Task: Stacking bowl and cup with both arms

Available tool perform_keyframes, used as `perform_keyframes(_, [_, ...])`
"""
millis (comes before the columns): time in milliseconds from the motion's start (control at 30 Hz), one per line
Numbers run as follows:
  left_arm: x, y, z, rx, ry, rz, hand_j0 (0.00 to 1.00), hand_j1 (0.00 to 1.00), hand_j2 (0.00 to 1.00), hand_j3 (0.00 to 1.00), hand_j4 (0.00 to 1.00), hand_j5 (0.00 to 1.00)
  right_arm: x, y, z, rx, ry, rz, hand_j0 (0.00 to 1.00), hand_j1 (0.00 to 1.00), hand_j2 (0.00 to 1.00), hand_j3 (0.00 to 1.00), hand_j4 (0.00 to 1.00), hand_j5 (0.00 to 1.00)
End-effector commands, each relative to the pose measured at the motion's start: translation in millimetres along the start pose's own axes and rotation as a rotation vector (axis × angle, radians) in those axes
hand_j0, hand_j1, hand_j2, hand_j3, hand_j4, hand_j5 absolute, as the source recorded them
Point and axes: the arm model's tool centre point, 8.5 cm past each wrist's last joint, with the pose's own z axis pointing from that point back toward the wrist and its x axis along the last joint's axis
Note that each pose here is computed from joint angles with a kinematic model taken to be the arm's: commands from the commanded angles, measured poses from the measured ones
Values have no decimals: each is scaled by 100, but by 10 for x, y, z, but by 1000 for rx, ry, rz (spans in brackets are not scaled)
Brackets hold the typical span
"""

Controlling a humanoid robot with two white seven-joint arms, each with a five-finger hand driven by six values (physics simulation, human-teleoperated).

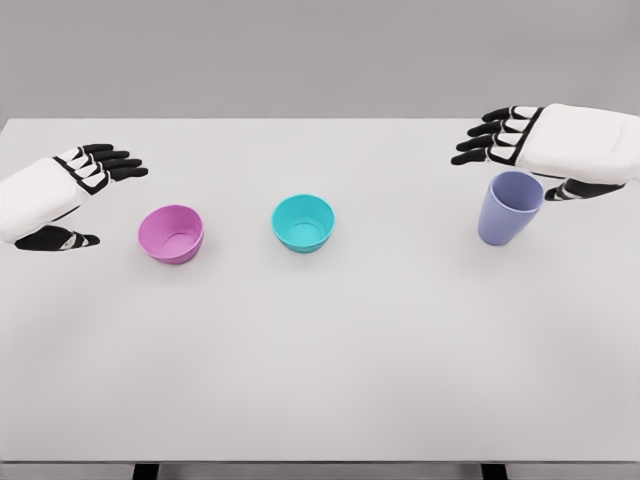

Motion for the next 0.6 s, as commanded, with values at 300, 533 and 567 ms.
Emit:
perform_keyframes(300, [-124,317,92,-185,20,-62,100,100,100,100,100,100,-83,-91,294,22,60,14,100,100,100,100,100,100])
perform_keyframes(533, [286,397,-341,-396,-156,-61,100,100,100,100,100,100,-41,-116,341,-62,14,-81,100,100,100,100,100,100])
perform_keyframes(567, [369,390,-529,-376,-200,-64,100,100,100,100,100,100,-52,-134,374,-62,23,-74,100,100,100,100,100,100])
